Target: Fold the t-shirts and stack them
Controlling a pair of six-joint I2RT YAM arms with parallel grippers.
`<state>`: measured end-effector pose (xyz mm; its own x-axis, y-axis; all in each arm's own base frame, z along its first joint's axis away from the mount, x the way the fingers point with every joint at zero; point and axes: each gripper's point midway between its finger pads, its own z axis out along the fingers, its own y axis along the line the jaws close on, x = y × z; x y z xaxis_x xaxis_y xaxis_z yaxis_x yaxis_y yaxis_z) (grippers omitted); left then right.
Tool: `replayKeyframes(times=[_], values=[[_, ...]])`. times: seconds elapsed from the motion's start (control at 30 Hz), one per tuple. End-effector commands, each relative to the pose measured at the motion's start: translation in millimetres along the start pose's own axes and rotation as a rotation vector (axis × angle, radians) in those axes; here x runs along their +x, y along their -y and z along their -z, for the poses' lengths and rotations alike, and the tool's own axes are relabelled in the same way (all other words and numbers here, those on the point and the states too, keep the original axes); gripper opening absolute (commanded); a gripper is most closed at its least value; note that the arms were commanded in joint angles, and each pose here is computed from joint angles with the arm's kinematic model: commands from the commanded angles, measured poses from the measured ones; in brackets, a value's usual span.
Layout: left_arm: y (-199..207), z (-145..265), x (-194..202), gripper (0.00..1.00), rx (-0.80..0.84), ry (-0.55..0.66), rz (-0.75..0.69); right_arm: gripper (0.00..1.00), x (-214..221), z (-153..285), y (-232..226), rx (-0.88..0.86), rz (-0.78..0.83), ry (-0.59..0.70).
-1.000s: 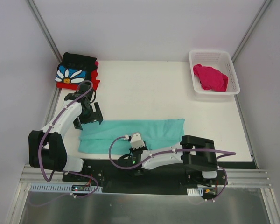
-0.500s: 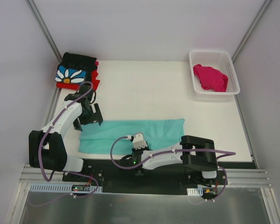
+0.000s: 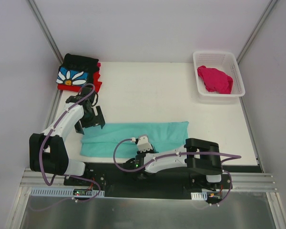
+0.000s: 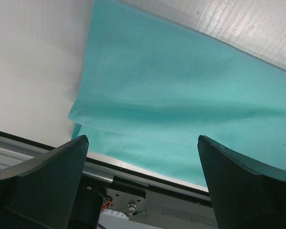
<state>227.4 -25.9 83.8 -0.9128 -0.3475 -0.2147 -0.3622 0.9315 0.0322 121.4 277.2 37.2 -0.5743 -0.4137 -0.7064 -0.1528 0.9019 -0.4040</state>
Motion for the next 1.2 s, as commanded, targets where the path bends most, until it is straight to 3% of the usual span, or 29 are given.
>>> replayKeyframes(times=[0.0, 0.07, 0.57, 1.17], values=[[-3, 10, 1, 0.99, 0.003, 0.009, -0.021, 0.12, -12, 2, -2, -0.006, -0.021, 0.016], [-3, 10, 0, 0.99, 0.003, 0.008, -0.021, 0.01, -15, 2, -1, -0.005, -0.024, 0.023], [0, 12, -3, 0.99, 0.011, 0.003, -0.023, 0.01, -73, 35, 28, 0.038, -0.016, 0.143], [4, 6, 1, 0.99, 0.015, -0.007, -0.008, 0.01, -24, 17, -16, -0.081, 0.051, -0.008]])
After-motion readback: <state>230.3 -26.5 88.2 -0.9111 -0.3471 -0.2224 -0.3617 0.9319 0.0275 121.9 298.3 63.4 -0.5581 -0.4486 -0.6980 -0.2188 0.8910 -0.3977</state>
